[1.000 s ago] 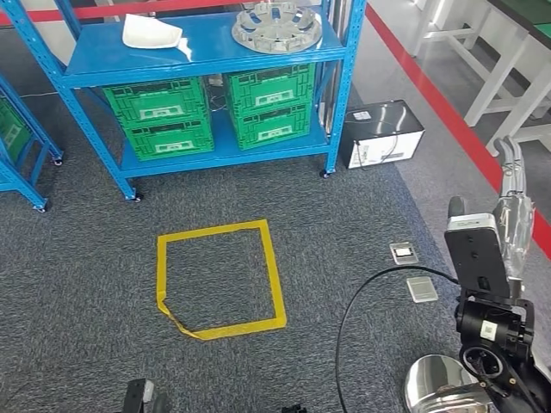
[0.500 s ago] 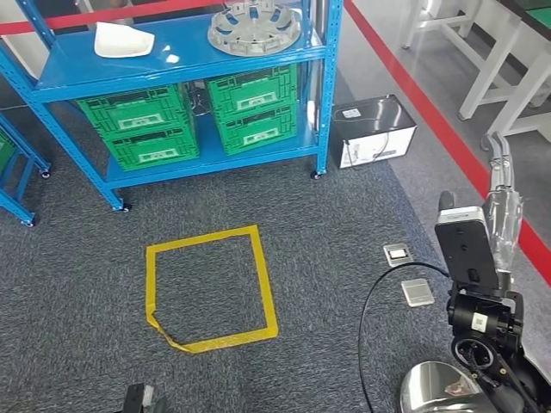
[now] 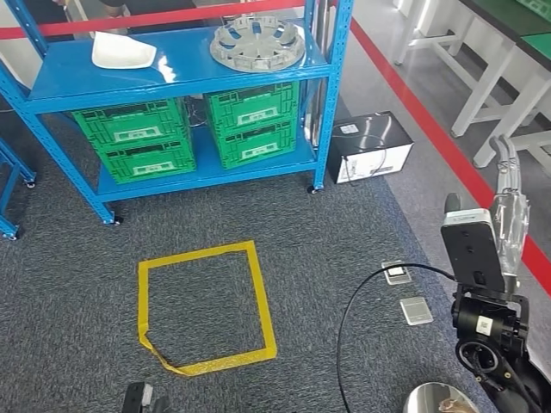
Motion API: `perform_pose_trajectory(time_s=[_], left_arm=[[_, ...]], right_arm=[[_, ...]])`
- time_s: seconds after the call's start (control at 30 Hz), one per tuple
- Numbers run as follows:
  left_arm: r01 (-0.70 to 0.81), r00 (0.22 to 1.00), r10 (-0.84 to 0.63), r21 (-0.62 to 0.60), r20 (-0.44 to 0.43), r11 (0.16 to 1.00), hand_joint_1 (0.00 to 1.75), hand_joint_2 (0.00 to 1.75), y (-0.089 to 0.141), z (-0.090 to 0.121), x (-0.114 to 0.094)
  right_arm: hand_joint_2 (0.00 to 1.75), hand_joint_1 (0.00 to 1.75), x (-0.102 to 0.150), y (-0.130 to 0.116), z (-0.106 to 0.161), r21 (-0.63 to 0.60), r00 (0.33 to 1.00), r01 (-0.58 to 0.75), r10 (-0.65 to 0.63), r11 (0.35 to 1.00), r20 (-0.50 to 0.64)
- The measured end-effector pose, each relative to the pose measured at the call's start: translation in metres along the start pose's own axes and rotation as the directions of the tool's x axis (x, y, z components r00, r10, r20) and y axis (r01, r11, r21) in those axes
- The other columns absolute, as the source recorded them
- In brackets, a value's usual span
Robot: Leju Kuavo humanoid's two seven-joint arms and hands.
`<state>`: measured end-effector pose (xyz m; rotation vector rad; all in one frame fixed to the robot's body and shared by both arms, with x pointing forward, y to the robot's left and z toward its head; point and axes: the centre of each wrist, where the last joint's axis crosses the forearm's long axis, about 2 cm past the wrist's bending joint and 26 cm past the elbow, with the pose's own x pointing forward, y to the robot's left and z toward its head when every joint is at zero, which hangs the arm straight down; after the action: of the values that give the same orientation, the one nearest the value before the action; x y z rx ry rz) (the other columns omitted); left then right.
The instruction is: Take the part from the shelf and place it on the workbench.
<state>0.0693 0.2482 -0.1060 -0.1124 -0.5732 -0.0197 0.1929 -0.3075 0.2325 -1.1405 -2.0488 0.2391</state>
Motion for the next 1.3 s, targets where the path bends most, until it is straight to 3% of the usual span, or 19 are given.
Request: perform_pose_trajectory(time_s=[1.3], left_arm=[[-0.004, 1.000, 0.004, -0.011, -0.008, 1.000, 0.00, 0.00, -0.0056, 0.0015, -0.0038]], right_arm=[[0.00, 0.00, -0.0003, -0.0030, 0.0006, -0.009, 1.000, -0.004, 0.004, 1.000, -0.012]])
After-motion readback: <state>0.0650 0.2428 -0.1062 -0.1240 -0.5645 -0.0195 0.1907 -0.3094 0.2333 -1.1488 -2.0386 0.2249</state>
